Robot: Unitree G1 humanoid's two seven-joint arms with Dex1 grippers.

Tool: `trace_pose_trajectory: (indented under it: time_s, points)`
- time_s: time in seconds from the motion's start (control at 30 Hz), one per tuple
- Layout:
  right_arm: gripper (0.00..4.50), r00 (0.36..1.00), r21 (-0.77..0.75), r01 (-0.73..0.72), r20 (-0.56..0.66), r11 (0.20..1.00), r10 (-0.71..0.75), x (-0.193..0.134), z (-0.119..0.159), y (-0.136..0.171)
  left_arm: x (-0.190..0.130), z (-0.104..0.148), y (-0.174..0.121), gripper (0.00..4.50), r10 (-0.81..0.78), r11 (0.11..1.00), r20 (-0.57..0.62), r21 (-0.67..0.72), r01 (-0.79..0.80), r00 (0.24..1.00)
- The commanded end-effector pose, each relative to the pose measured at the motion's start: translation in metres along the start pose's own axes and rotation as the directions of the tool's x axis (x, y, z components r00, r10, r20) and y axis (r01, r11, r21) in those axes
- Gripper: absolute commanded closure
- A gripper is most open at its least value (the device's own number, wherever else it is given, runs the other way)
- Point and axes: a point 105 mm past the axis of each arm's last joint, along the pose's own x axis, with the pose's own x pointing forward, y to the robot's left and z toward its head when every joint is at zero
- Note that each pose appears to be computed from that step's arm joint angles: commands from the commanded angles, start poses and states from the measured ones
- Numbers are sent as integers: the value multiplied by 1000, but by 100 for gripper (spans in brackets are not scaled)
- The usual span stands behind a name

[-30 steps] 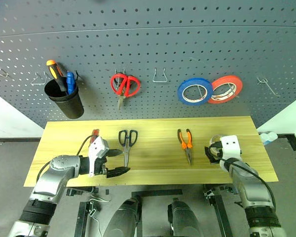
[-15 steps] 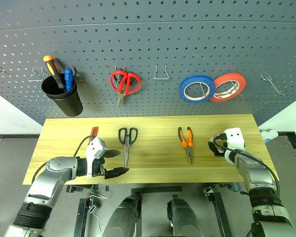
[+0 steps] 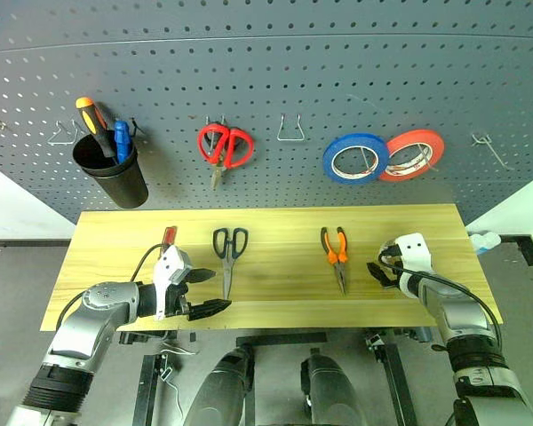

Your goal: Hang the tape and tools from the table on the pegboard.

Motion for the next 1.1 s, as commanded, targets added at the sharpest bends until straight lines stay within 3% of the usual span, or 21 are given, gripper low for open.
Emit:
trace_pose_trajectory:
  time_s: [0.03, 0.27, 0.53, 0.7, 0.8, 1.1]
  points:
    - [0, 999, -15, 0, -33, 1000, -1, -3, -9, -2, -6, 5, -3, 2, -3, 1000, 10, 21, 2, 1000]
    - [0, 994, -19, -27, -108, 999, 24, -2, -20, -3, -6, 5, -6, 2, -5, 1000, 6, 15, 4, 1000]
    - [0, 985, 76, -71, -154, 995, 82, 4, -31, -7, -11, 2, -8, 2, 4, 1000, -6, 7, -4, 1000]
    - [0, 987, 65, -73, -136, 995, 81, 6, -25, -11, -15, 2, -8, 2, 13, 1000, -11, 6, -13, 1000]
    - [83, 989, 54, -76, -121, 996, 83, 7, -20, -11, -14, 2, -8, 0, 16, 1000, -10, 8, -16, 1000]
    - [397, 990, 44, -73, -121, 996, 78, 5, -21, -12, -14, 3, -7, 0, 21, 1000, -9, 9, -21, 1000]
